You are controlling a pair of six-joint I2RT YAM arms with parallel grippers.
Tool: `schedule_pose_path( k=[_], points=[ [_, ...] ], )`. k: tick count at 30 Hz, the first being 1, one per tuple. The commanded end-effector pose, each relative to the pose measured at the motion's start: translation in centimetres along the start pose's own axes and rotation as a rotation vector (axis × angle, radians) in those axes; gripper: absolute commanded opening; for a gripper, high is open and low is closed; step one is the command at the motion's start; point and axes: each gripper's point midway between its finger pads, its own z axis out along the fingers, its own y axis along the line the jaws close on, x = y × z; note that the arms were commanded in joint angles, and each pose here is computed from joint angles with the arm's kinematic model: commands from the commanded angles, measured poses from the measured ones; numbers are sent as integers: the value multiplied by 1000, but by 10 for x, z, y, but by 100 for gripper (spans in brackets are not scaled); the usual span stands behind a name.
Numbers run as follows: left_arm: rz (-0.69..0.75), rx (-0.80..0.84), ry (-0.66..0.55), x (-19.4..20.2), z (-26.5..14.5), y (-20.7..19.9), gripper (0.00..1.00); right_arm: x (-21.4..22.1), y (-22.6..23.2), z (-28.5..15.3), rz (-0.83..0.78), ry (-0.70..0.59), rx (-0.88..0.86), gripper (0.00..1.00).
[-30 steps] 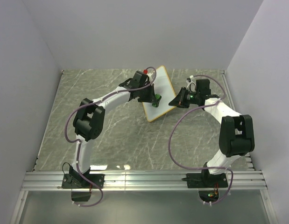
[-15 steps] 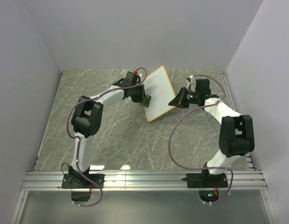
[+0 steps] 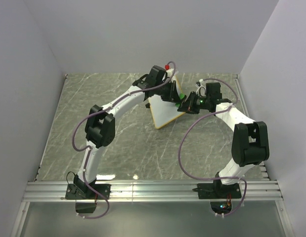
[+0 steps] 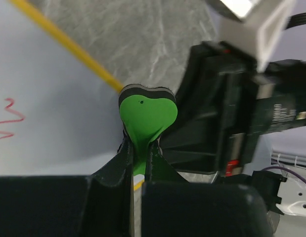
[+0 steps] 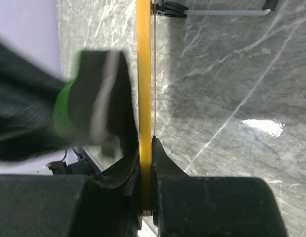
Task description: Erase the whiteboard
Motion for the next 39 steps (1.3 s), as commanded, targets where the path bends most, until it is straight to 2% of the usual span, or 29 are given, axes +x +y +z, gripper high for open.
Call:
schedule_pose_path(
  k=[1,6,10,15,20,26,31,34,37,39],
  points=[
    [-21,31,1,-7,4,-8,0,8,17,1,-12,52,-31,11],
    [-54,-88,10,-7,9,33,0,11,20,1,-27,58,-26,11],
    [-137,-194,1,-8,2,89,0,12,19,-1,-34,57,-19,11],
    [-227,-299,42,9,-2,149,0,14,19,-2,-36,62,-16,11],
    [-259,-357,105,35,-1,174,0,12,18,-1,-33,62,-16,11],
    [-196,-316,144,42,-9,145,0,12,18,3,-28,70,-20,11],
    [-50,-190,140,19,-6,78,0,15,18,7,-29,83,-20,11],
    [-20,-78,118,7,-8,39,0,17,19,9,-33,91,-16,11],
    [14,31,96,1,-12,9,0,17,20,9,-38,93,-16,11],
    [27,40,92,0,-9,4,0,19,20,10,-43,96,-13,10]
  ],
)
